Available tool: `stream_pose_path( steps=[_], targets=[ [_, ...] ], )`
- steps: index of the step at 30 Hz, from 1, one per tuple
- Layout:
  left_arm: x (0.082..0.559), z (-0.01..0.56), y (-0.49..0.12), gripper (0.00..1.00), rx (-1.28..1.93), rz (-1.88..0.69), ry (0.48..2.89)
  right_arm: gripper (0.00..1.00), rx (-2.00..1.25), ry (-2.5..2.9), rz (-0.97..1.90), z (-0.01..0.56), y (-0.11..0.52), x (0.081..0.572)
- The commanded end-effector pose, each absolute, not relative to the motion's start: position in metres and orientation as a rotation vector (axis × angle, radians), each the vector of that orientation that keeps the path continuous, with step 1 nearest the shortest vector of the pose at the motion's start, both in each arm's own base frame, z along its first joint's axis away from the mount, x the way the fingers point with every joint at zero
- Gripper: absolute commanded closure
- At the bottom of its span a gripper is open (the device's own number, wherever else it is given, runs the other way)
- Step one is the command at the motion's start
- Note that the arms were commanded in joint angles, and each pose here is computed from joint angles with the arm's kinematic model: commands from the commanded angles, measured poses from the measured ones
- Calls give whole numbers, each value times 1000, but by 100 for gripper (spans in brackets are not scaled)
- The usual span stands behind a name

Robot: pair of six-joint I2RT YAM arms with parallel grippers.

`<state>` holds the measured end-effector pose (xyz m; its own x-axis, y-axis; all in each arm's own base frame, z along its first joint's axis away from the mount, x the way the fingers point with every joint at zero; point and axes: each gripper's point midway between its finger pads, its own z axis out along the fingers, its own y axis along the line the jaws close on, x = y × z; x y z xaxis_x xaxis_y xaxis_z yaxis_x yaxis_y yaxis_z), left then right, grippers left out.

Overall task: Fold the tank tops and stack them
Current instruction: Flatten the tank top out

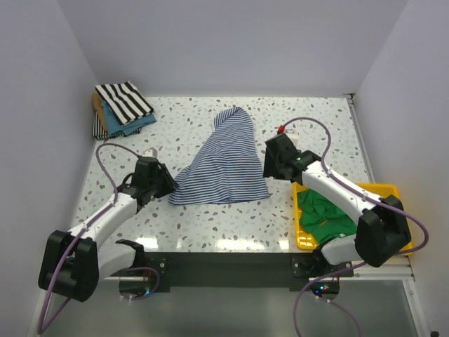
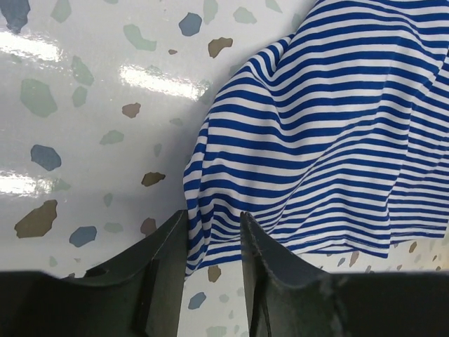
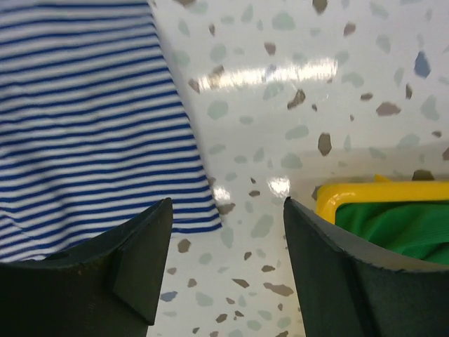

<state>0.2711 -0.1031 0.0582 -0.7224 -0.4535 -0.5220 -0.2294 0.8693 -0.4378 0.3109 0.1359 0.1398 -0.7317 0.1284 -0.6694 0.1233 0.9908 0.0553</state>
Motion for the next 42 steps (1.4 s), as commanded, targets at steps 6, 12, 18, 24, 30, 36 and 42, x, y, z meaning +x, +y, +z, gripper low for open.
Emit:
stream_pose_path(
  steps=[6,12,18,24,30,36,42],
  targets=[
    [257,74,-99,65,-421,-222,2379,35,210,2491,72,93,146,296],
    [229,63,-97,69,-399,-15,2410,36,194,2500,99,88,150,294],
    [229,75,-100,64,-365,79,2373,36,181,2509,117,83,155,297],
    [222,77,-124,64,-247,72,2396,36,174,2509,110,82,153,295],
    [215,59,-129,64,-201,138,2437,36,175,2513,109,79,152,293],
    [218,56,-124,61,-207,209,2426,36,172,2516,116,77,152,291],
    [220,50,-130,61,-191,179,2429,36,172,2518,117,76,151,289]
  ],
)
